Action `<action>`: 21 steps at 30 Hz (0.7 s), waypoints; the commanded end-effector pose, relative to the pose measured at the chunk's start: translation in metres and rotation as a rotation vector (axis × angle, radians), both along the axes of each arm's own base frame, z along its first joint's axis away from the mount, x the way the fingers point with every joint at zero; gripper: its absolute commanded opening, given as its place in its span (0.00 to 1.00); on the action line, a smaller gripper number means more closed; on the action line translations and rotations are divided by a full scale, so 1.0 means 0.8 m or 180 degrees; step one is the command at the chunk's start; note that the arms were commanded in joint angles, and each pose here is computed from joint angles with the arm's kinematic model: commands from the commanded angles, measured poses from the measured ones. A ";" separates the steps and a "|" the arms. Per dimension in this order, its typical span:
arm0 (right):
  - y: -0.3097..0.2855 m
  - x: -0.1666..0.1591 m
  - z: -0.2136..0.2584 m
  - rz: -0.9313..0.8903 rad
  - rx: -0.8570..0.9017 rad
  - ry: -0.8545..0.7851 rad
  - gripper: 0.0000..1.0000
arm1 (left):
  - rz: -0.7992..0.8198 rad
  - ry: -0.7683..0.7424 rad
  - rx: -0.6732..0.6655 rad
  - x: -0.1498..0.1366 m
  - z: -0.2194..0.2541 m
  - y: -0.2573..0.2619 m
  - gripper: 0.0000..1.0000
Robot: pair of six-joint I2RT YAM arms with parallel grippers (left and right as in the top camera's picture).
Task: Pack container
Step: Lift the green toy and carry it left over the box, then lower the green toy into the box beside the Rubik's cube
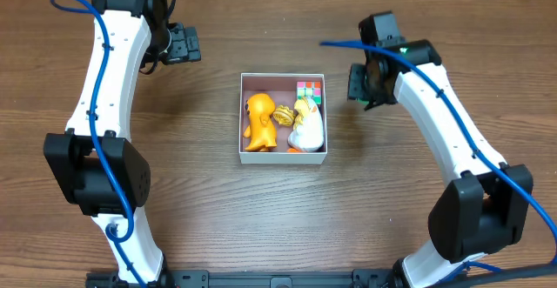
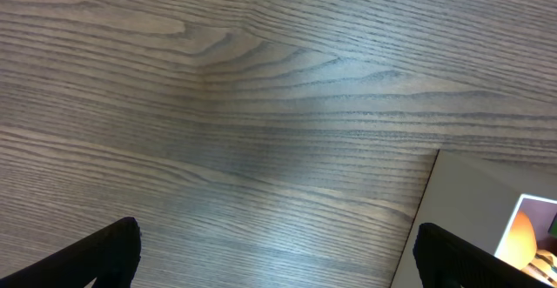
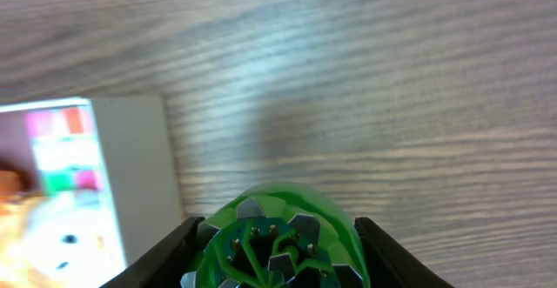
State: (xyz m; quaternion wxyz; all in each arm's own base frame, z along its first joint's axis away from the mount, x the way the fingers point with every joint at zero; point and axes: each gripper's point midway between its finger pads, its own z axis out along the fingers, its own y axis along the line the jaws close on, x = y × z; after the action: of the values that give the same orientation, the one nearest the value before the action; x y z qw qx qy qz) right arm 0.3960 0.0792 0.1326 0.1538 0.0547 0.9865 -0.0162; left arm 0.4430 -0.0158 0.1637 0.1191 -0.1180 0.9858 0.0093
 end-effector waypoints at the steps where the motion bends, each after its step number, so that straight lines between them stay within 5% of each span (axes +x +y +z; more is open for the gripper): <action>1: 0.032 0.013 0.031 0.0169 0.0092 -0.0219 0.50 | 0.0059 -0.0067 -0.0043 0.002 0.009 -0.002 1.00; 21: 0.180 0.014 0.053 0.0678 0.0720 -0.0630 0.51 | 0.0059 -0.0051 -0.0043 0.000 0.009 -0.002 1.00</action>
State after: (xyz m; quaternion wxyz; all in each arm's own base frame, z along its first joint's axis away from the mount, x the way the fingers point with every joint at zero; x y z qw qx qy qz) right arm 0.4008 0.2082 0.1640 0.2285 -0.0335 0.9684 0.0940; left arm 0.4425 -0.0158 0.1636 0.1182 -0.1179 0.9859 0.0095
